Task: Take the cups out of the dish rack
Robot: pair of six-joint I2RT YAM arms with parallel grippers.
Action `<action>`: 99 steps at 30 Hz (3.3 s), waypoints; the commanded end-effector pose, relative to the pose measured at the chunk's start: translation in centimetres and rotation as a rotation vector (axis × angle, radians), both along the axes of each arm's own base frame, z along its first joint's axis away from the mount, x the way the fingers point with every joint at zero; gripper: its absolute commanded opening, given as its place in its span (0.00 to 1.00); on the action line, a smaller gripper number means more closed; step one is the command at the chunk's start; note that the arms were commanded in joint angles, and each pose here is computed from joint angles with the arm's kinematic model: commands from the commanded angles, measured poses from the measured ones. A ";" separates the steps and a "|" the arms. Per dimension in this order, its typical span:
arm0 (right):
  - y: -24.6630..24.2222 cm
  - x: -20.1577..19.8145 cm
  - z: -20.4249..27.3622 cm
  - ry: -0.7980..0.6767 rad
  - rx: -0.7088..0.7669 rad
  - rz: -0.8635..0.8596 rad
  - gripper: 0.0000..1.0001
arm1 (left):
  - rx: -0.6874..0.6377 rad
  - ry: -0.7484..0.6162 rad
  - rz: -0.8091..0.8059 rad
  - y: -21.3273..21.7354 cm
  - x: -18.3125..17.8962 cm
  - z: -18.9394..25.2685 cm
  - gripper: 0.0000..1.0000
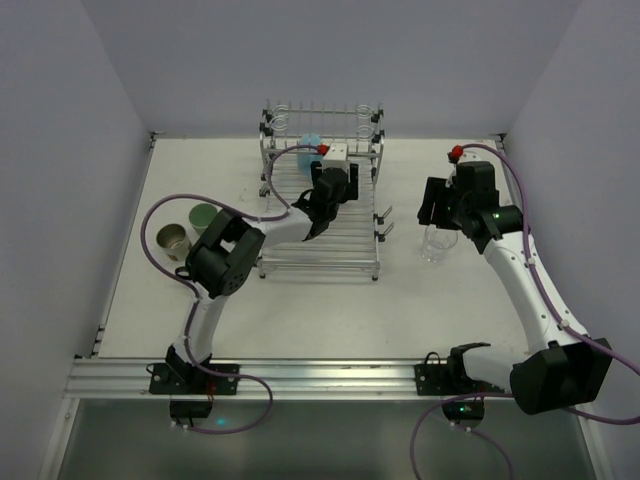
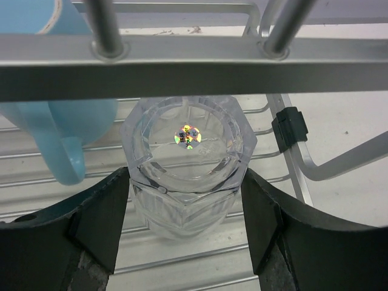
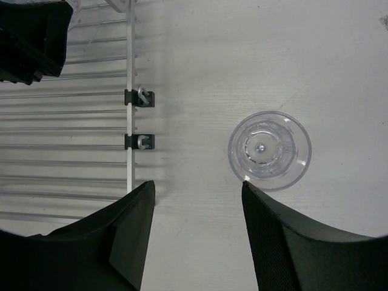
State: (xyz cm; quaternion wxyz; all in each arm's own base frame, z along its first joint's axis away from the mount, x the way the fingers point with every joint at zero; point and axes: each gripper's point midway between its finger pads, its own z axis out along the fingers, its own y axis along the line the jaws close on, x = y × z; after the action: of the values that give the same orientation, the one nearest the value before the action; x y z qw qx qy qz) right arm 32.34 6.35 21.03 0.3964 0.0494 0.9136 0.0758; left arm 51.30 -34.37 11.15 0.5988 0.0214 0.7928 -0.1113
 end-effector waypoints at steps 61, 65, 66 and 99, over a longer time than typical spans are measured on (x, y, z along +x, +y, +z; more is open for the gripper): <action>1.7 0.3 -1.2 0.022 -0.020 0.062 0.62 | 0.032 -0.038 0.074 2.4 -6.1 6.6 0.48; 1.9 0.2 -1.4 0.029 -0.018 0.068 0.62 | -0.006 -0.023 0.054 3.0 -7.5 7.6 0.47; 1.9 0.2 -1.3 0.027 -0.018 0.068 0.62 | -0.009 -0.016 0.049 3.1 -7.8 7.7 0.47; 11.5 -0.7 3.6 -0.037 0.376 0.444 0.63 | -0.247 0.121 -0.223 4.3 -17.8 14.8 0.45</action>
State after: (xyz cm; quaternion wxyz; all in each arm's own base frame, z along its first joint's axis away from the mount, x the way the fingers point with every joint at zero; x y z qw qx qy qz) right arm 31.26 14.26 20.48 0.3494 -0.0391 0.9072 0.2311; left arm 34.79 -29.88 22.12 0.5201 0.0383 0.8235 -0.2234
